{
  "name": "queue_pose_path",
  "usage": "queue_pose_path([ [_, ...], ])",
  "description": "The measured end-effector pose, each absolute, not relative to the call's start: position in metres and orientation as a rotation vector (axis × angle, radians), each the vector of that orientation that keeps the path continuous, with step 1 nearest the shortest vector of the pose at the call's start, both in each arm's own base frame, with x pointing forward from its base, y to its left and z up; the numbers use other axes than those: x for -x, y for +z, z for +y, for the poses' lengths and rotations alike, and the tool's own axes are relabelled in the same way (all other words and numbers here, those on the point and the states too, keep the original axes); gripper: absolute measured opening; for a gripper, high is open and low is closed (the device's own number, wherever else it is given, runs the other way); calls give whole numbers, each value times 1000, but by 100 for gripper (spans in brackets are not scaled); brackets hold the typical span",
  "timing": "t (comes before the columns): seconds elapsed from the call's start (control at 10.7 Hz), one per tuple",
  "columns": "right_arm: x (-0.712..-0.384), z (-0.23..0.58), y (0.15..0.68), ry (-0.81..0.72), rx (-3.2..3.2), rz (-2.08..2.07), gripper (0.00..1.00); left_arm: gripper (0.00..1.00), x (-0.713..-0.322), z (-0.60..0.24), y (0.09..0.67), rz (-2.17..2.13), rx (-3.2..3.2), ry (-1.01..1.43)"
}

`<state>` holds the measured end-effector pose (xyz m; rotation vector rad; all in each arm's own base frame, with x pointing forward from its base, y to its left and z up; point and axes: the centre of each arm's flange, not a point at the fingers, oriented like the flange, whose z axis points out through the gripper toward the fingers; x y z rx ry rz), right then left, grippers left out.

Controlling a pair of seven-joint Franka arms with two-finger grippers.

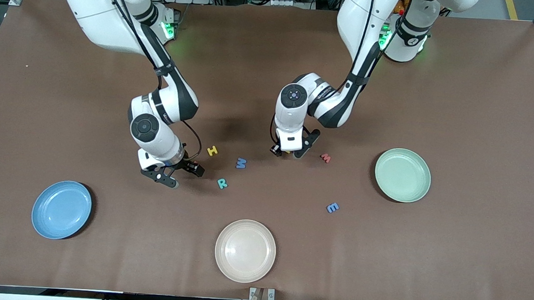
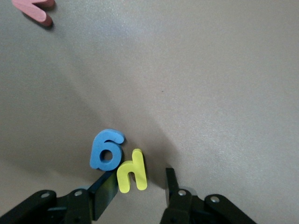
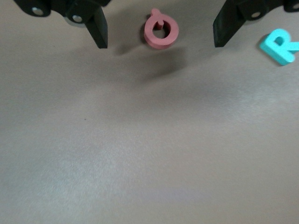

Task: Sort uppercase to blue plate, lowercase to green plate
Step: 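Grasp the yellow h with the left gripper while the right gripper grasps Q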

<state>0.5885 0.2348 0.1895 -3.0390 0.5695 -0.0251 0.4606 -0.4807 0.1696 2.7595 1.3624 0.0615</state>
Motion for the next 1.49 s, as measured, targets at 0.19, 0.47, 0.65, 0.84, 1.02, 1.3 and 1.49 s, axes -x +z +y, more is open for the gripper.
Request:
queue_pose_path([
  [0.19, -586, 235, 174, -11, 3038, 596, 100, 47, -461, -481, 170, 1357, -2762, 65],
  [0.47, -579, 248, 166, -3, 3036, 613, 100, 40, -462, -480, 171, 1333, -2771, 71],
  [0.65, -579, 248, 166, -3, 3036, 618, 100, 37, -462, -480, 171, 1331, -2773, 72],
  [0.84, -579, 248, 166, -2, 3036, 620, 100, 32, -463, -479, 172, 1328, -2773, 73],
  [1.02, -579, 248, 166, -2, 3035, 624, 99, 27, -463, -479, 174, 1312, -2784, 73],
  [1.3, -582, 249, 174, -16, 3019, 669, 56, 26, -462, -479, 174, 1302, -2788, 73],
  [1.49, -583, 250, 182, -26, 3012, 677, 37, 26, -463, -479, 174, 1302, -2790, 73],
])
